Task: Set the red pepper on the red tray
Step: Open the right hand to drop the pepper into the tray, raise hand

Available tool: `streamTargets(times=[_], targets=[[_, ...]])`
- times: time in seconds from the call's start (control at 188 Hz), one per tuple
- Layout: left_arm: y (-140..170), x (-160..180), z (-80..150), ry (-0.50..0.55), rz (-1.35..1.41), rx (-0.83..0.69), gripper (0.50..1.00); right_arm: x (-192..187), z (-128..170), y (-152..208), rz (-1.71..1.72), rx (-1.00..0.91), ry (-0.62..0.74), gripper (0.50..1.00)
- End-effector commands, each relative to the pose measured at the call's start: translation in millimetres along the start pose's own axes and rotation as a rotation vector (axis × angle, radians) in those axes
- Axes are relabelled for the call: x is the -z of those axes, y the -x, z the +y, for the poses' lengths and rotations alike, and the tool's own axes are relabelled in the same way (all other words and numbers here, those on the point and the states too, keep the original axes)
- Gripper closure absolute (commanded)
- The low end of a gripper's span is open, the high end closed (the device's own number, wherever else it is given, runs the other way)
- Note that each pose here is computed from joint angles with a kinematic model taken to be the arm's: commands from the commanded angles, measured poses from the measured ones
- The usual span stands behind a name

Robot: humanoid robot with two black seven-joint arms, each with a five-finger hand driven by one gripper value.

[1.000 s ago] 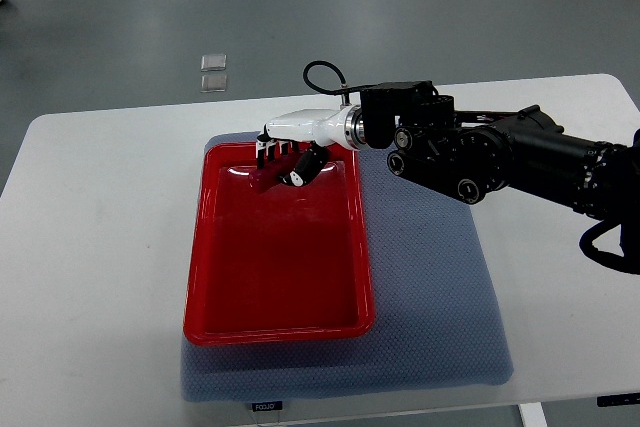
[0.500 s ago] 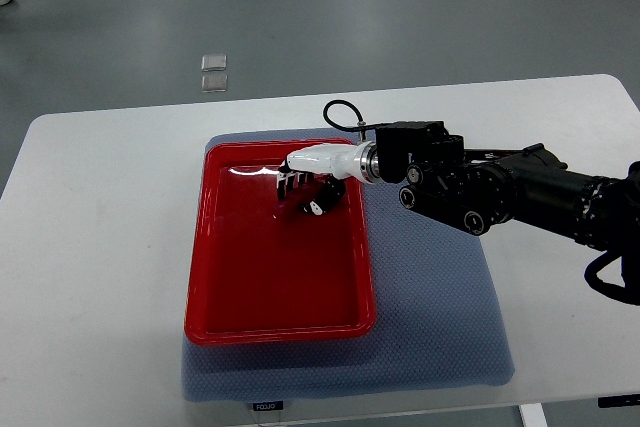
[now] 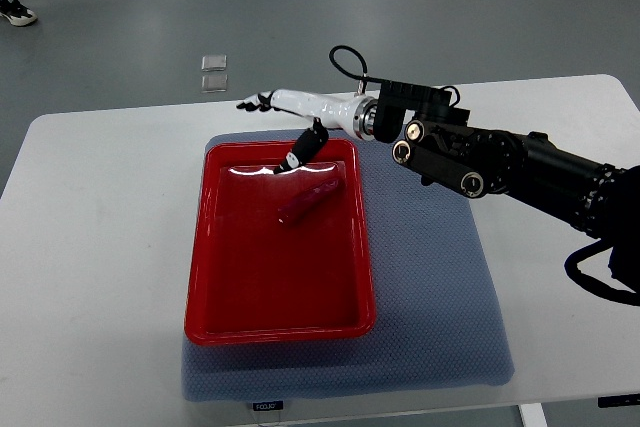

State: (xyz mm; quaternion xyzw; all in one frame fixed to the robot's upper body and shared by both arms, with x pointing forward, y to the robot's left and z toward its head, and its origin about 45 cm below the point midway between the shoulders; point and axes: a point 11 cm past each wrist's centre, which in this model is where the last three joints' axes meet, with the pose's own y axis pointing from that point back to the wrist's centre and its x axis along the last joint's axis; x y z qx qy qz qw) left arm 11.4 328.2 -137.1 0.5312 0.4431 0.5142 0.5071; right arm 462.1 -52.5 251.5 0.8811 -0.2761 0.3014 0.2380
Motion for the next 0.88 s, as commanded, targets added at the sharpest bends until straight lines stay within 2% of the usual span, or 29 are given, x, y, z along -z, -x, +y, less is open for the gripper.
streamTargets(times=[0.0,0.191,0.239,0.245,0.261,0.346,0.543,0.606,0.66,0.665,0.872], targets=[[0.0,-0.1,0.0,0.0,0.001,0.0,0.5,8.6,6.0,-28.6,-0.239,-0.107,-0.073,0.589],[0.5,0.0,0.0,0.0,-0.002,0.002,0.5,-47.8,41.4,-39.9,-0.849,-0.319,-0.14,0.589],[0.5,0.0,0.0,0.0,-0.002,0.002,0.5,-47.8,41.4,-39.9,-0.849,-0.32,-0.14,0.589],[0.5,0.0,0.0,0.0,-0.002,0.002,0.5,-60.4,48.6,-36.8,-1.012,-0.368,-0.172,0.589],[0.6,0.9,0.0,-0.001,-0.002,0.002,0.5,-66.6,51.5,-33.7,-1.08,-0.386,-0.182,0.589],[0.5,0.0,0.0,0.0,-0.002,0.002,0.5,-85.4,61.8,-19.4,-1.274,-0.417,-0.223,0.589],[0.0,-0.1,0.0,0.0,0.001,0.0,0.5,-126.4,89.5,0.9,-1.489,-0.511,-0.269,0.589],[0.0,0.1,0.0,-0.001,0.001,0.0,0.5,-138.1,102.7,-0.3,-1.511,-0.565,-0.307,0.589],[0.0,0.1,0.0,-0.001,0.001,0.0,0.5,-138.2,102.7,-0.3,-1.511,-0.565,-0.307,0.589],[0.0,-0.1,0.0,0.0,0.001,0.0,0.5,-145.1,110.9,-1.1,-1.524,-0.595,-0.326,0.587],[0.5,-0.1,0.0,0.001,-0.001,0.002,0.5,-159.9,118.9,3.2,-1.532,-0.63,-0.295,0.589]])
